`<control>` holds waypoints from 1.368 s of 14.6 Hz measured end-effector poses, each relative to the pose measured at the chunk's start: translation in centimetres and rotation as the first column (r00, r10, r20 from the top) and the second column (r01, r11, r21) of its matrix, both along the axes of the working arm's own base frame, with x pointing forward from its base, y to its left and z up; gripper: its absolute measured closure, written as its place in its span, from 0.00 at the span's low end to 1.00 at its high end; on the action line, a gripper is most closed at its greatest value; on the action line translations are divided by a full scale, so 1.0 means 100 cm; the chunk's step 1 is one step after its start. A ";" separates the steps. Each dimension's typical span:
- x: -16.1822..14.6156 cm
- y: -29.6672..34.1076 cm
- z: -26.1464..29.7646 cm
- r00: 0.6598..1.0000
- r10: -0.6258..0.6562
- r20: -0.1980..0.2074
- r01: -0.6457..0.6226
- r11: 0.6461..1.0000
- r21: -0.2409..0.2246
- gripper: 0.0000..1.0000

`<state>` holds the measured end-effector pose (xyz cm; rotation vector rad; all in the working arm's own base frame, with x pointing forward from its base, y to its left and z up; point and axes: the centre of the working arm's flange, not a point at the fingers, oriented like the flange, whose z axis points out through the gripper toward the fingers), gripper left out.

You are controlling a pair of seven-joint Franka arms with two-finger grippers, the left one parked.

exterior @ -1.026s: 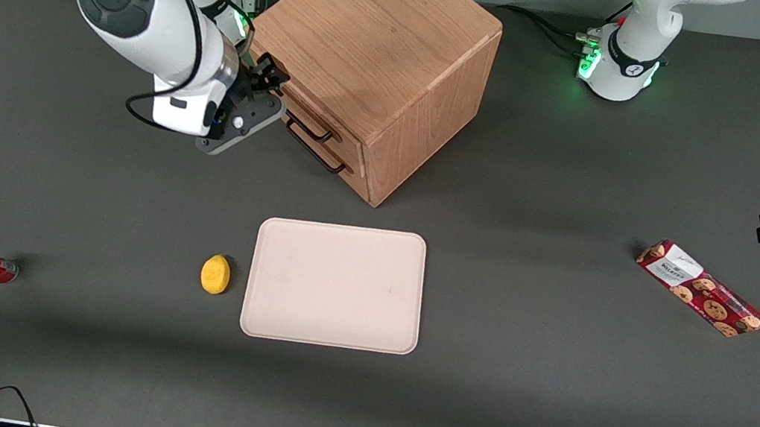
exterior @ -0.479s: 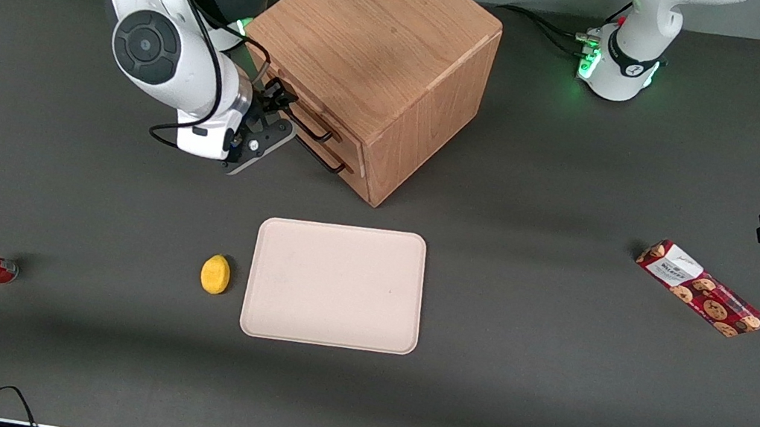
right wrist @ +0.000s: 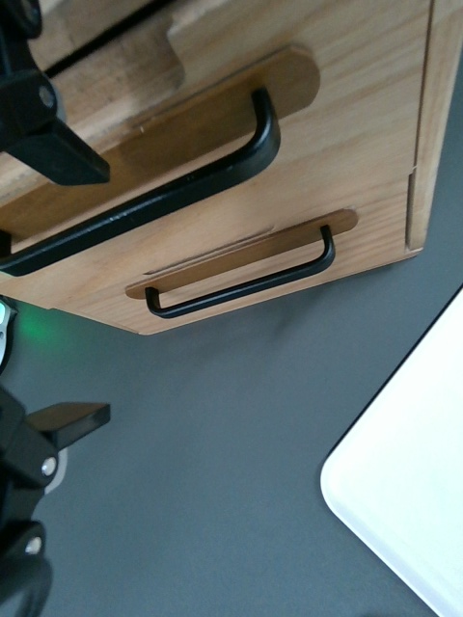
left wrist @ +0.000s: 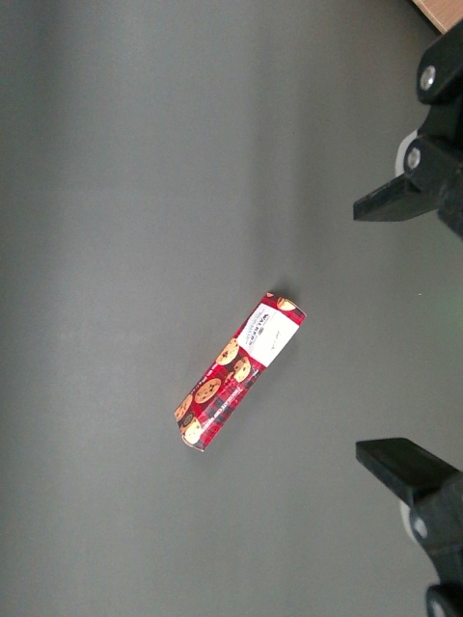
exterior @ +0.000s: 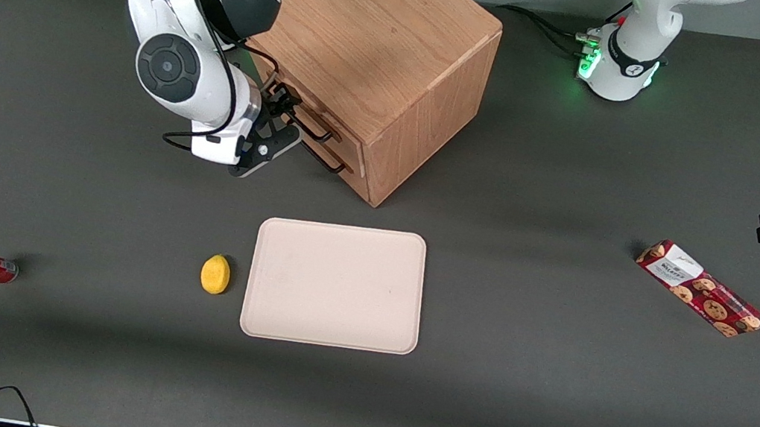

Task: Open upper drawer

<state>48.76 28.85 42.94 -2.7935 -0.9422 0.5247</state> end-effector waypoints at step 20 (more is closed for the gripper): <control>0.002 0.009 -0.047 0.999 0.023 -0.036 -0.022 1.000 0.004 0.00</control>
